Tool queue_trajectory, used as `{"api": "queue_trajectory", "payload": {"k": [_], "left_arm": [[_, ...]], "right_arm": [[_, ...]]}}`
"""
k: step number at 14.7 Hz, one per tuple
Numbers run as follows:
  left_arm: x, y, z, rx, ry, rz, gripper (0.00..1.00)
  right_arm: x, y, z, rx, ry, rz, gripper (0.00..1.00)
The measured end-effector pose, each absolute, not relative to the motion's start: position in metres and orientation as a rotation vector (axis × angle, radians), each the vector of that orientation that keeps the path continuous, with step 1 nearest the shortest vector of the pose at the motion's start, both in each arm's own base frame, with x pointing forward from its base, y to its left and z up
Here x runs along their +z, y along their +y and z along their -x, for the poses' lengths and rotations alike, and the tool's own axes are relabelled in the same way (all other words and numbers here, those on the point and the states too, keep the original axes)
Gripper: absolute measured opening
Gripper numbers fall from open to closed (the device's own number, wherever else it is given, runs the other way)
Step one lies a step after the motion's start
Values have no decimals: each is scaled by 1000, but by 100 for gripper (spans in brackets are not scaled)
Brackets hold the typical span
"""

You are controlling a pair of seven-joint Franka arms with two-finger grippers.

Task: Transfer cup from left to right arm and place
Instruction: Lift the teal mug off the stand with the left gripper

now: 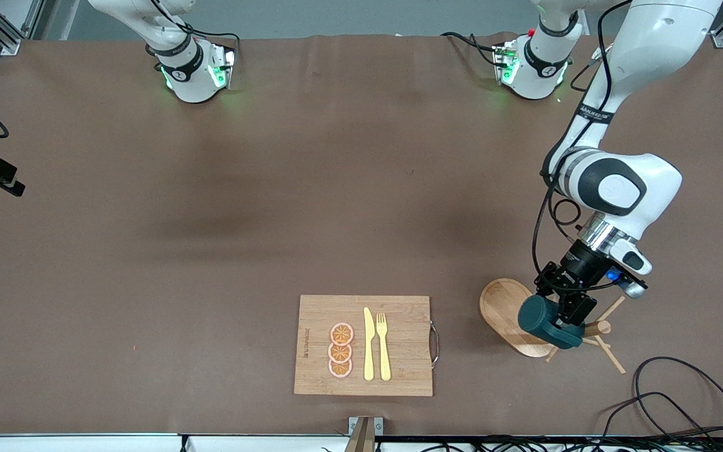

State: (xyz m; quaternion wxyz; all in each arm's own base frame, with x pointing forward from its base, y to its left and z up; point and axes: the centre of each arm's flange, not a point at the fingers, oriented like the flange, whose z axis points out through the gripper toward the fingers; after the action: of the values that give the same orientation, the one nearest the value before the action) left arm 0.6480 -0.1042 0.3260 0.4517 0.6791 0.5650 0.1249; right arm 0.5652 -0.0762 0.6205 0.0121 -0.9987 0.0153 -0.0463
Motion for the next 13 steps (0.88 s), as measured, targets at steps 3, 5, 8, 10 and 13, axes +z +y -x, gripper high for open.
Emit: {"api": "queue_trajectory", "payload": {"k": [3, 5, 8, 10, 13], "left_arm": [[338, -121, -642, 351, 1393, -1693, 86], [344, -138, -636, 386, 1396, -1713, 86], [348, -178, -620, 439, 1390, -1761, 86], [351, -208, -606, 468, 1374, -1795, 86], [354, -260, -580, 486, 1320, -1853, 86]], "right_arm": [[620, -76, -565, -144, 48, 3114, 100], [620, -76, -565, -144, 48, 3114, 100], [620, -76, -565, -144, 48, 3114, 100], [620, -76, -565, -144, 48, 3114, 100], [621, -76, -565, -144, 48, 3114, 100]]}}
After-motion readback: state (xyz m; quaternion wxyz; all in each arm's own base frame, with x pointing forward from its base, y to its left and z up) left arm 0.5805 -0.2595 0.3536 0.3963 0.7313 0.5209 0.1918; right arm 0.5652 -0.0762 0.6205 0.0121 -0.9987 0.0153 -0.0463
